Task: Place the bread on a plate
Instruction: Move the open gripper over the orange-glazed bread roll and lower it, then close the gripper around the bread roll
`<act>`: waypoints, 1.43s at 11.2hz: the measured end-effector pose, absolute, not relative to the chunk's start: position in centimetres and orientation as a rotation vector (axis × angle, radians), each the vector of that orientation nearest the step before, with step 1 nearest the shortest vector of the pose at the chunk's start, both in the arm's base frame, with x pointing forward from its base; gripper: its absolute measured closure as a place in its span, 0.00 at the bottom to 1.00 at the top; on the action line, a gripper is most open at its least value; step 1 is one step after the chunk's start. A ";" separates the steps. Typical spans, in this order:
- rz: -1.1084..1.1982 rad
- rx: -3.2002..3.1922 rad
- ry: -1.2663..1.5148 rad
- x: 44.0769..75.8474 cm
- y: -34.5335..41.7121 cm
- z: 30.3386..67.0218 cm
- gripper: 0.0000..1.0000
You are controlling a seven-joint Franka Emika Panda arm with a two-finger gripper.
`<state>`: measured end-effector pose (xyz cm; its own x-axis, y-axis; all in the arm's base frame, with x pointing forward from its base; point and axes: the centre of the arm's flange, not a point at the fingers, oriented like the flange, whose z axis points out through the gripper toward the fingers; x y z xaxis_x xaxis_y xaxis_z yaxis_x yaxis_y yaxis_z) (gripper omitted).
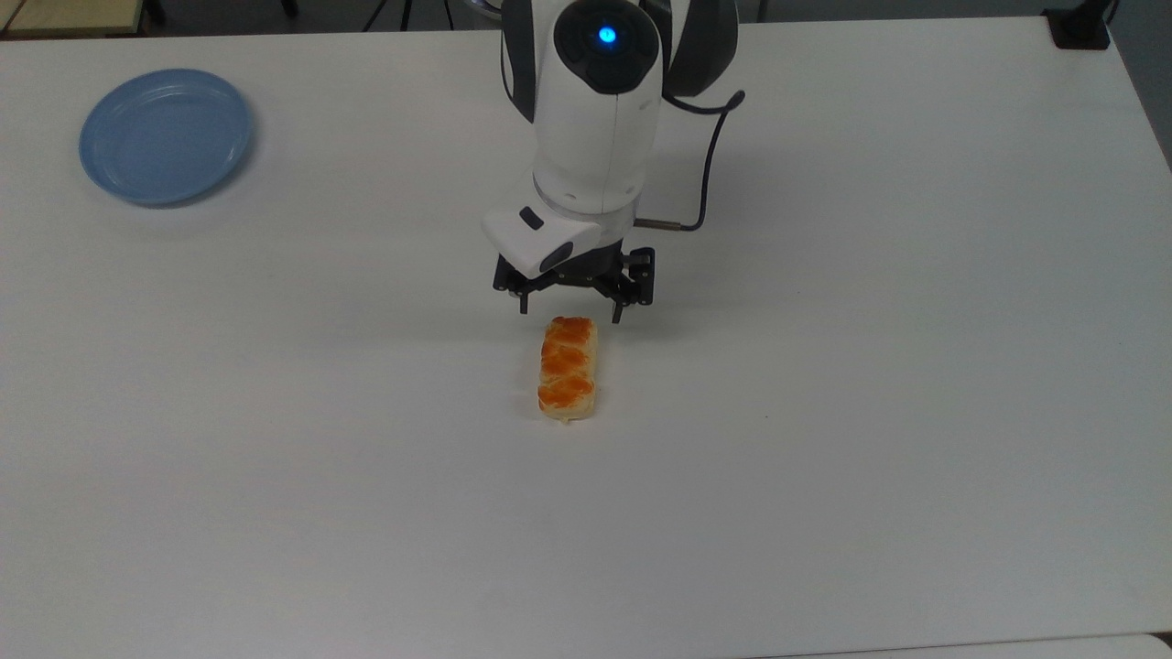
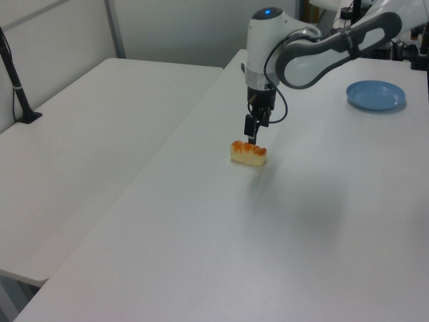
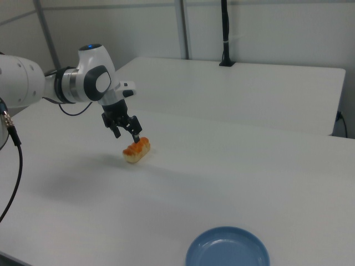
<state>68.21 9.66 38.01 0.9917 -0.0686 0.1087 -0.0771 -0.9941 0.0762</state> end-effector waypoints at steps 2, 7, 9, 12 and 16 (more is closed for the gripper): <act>0.167 3.051 -0.127 68.6 9.7 36.5 0.00; 0.202 3.055 -0.180 69.2 9.8 34.5 0.00; 0.189 3.037 -0.203 69.3 9.8 33.5 0.00; 0.175 3.022 -0.196 69.3 9.7 32.6 0.00; 0.161 3.010 -0.182 69.1 11.2 31.4 0.17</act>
<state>69.09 11.16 31.38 0.9870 -0.1134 0.1135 -0.1264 -0.9853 0.1149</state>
